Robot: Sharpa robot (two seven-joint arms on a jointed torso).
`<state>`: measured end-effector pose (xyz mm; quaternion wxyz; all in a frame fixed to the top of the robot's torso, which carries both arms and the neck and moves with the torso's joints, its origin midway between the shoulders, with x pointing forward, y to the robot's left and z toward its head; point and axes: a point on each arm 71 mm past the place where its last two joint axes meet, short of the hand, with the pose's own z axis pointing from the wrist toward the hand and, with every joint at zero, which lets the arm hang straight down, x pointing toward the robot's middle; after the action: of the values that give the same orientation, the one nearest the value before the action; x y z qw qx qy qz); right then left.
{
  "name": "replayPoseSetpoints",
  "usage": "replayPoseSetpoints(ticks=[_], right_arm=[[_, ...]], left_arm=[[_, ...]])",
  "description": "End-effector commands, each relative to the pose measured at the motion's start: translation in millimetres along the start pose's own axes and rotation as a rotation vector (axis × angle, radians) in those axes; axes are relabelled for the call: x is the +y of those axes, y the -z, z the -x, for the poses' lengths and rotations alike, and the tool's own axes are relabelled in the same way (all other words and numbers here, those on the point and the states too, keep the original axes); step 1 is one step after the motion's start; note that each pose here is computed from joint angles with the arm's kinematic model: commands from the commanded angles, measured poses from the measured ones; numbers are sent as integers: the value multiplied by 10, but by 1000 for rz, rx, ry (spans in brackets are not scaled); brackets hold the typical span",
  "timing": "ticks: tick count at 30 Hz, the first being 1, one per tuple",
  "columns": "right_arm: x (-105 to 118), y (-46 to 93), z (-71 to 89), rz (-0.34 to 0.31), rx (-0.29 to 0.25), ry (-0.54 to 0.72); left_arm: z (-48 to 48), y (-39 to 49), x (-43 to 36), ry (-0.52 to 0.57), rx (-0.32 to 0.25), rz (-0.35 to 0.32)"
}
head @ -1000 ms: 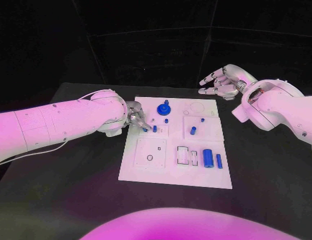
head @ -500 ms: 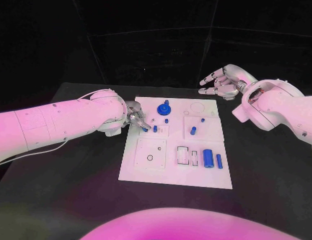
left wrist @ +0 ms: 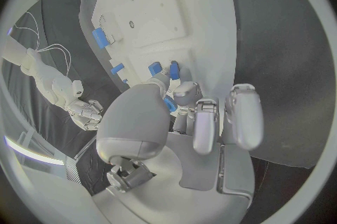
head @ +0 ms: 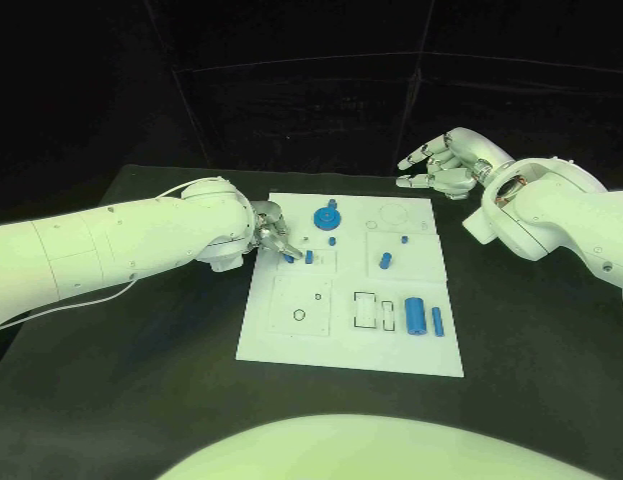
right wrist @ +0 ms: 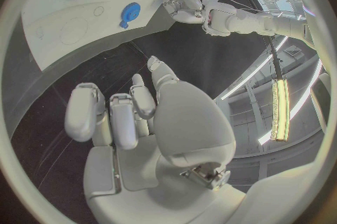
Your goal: Assemble the parts on the task board
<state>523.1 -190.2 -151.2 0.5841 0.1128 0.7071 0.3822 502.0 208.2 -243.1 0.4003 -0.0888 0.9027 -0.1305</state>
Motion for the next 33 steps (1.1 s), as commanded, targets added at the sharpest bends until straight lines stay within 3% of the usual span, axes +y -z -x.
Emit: replayPoseSetpoints(ticks=[1,24,33], right_arm=[[16,-3,5,10,2,2],[12,-1,10,9,0,3],[10,-2,11,10,0,3]], left_arm=[[-3,-3,-16,-9,5,4],[9,-15,-19,-3,-5,5],[29,-1,-7,15,-35,3]])
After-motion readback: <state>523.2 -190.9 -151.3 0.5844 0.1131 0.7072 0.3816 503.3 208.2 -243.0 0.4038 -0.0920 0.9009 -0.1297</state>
